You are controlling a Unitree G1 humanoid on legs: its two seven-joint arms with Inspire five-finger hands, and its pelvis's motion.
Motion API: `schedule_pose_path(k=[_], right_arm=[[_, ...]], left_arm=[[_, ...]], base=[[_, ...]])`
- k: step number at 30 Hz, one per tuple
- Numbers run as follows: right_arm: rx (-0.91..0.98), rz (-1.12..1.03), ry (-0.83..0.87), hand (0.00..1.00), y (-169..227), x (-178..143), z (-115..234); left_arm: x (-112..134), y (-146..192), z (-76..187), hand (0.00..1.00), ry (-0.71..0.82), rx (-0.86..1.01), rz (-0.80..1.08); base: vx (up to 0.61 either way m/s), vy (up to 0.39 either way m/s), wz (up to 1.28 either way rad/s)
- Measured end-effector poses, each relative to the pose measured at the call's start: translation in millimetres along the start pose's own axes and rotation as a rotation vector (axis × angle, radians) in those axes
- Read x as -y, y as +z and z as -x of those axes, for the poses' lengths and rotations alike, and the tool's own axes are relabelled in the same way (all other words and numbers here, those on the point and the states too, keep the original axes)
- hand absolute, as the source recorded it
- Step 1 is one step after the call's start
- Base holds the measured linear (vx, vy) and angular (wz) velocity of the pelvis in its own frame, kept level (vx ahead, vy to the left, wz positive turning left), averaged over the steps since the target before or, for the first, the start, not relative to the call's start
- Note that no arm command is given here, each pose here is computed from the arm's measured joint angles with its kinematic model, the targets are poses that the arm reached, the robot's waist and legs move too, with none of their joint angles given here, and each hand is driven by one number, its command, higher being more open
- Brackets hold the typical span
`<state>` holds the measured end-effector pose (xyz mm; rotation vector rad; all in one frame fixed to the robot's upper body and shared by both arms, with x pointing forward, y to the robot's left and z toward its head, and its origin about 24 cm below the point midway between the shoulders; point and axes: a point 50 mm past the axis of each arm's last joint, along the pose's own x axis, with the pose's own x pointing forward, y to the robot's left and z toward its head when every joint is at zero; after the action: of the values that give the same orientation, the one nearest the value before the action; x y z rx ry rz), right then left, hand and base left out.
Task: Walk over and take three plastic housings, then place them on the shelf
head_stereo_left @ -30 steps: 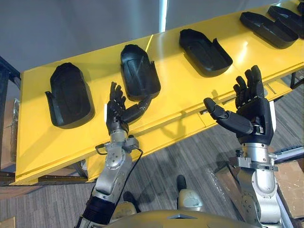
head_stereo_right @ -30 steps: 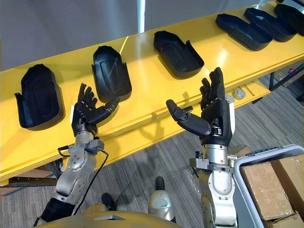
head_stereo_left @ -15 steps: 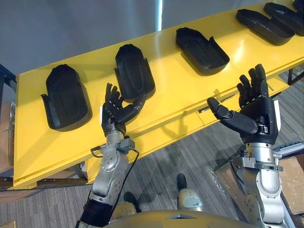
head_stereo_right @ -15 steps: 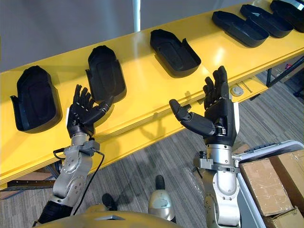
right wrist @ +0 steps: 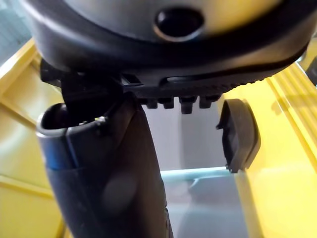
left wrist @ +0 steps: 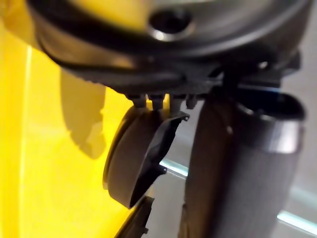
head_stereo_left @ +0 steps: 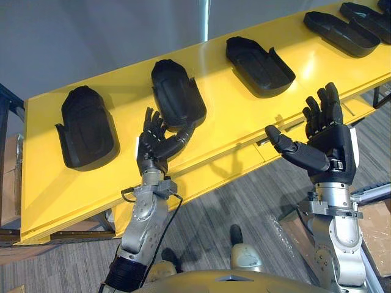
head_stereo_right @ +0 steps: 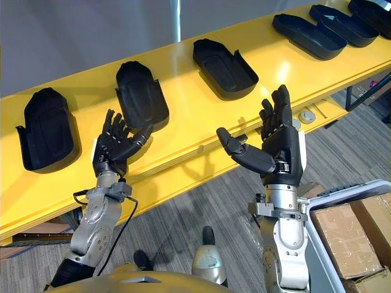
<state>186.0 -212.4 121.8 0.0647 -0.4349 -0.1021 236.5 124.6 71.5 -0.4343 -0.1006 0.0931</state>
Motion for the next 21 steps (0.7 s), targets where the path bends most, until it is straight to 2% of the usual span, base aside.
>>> schedule_pose_path(k=[21], right_arm=[[-0.015,0.0,0.006,1.0,-1.5,-0.2,0.3]], left_arm=[[7.2,-7.9,3.9,1.0,-0.049,-0.056,0.02]], base=[[0.0,0.0,0.0]])
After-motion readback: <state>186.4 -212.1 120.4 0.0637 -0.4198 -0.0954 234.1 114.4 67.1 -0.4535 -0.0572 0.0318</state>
